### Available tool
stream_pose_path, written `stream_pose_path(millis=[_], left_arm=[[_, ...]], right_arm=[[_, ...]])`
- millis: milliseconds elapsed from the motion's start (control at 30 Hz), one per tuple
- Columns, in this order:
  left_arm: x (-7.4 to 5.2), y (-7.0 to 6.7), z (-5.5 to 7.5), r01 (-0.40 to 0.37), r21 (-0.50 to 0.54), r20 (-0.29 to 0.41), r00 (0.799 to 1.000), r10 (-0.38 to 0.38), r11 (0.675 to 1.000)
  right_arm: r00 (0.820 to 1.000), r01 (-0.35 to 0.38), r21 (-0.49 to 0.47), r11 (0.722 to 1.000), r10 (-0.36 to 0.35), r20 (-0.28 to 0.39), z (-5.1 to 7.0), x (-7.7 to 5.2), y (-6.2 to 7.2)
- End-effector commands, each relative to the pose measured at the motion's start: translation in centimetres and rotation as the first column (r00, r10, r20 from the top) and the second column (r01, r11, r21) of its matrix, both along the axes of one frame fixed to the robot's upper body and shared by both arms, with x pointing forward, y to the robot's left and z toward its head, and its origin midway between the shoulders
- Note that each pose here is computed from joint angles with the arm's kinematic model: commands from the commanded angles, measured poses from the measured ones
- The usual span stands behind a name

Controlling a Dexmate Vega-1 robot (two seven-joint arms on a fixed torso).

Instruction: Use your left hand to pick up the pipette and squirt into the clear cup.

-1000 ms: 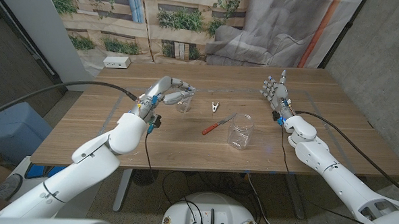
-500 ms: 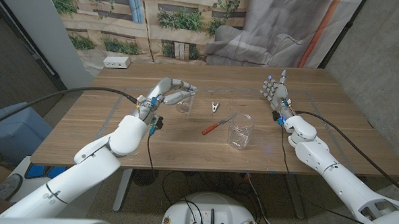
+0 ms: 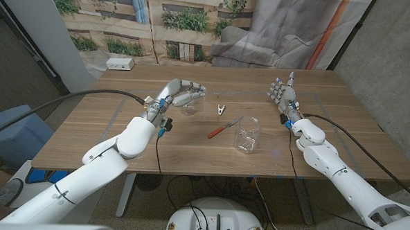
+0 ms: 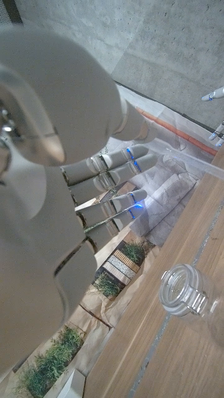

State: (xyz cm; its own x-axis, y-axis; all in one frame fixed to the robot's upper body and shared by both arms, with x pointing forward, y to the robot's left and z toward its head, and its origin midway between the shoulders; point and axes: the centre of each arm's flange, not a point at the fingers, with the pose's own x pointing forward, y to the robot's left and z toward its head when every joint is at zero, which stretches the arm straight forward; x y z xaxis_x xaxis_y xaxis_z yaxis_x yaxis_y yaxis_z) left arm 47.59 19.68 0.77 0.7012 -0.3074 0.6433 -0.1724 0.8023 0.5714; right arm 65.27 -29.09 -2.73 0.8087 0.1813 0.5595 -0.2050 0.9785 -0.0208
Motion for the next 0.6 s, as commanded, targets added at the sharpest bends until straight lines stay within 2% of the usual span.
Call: stream_pose_path(millis=[33,300,600], left_arm=[[0.5,-2.2,0.4,0.083,0.005,-0.008,0.997,-0.082,0.997],[0.2,-3.6,1.0,0.146,-0.012,-0.006,0.989,-0.146,0.989],[0.0,-4.7,1.5,0.178,-0.033,-0.012,0.984,-0.179,0.983]], right_arm=[[1.000,0.000,0.000,1.000,0.000,0.000,0.0,0.0,0.0],[1.000,0.000,0.000,1.000,0.000,0.000,0.0,0.0,0.0],[1.000,0.000,0.000,1.000,0.000,0.000,0.0,0.0,0.0]])
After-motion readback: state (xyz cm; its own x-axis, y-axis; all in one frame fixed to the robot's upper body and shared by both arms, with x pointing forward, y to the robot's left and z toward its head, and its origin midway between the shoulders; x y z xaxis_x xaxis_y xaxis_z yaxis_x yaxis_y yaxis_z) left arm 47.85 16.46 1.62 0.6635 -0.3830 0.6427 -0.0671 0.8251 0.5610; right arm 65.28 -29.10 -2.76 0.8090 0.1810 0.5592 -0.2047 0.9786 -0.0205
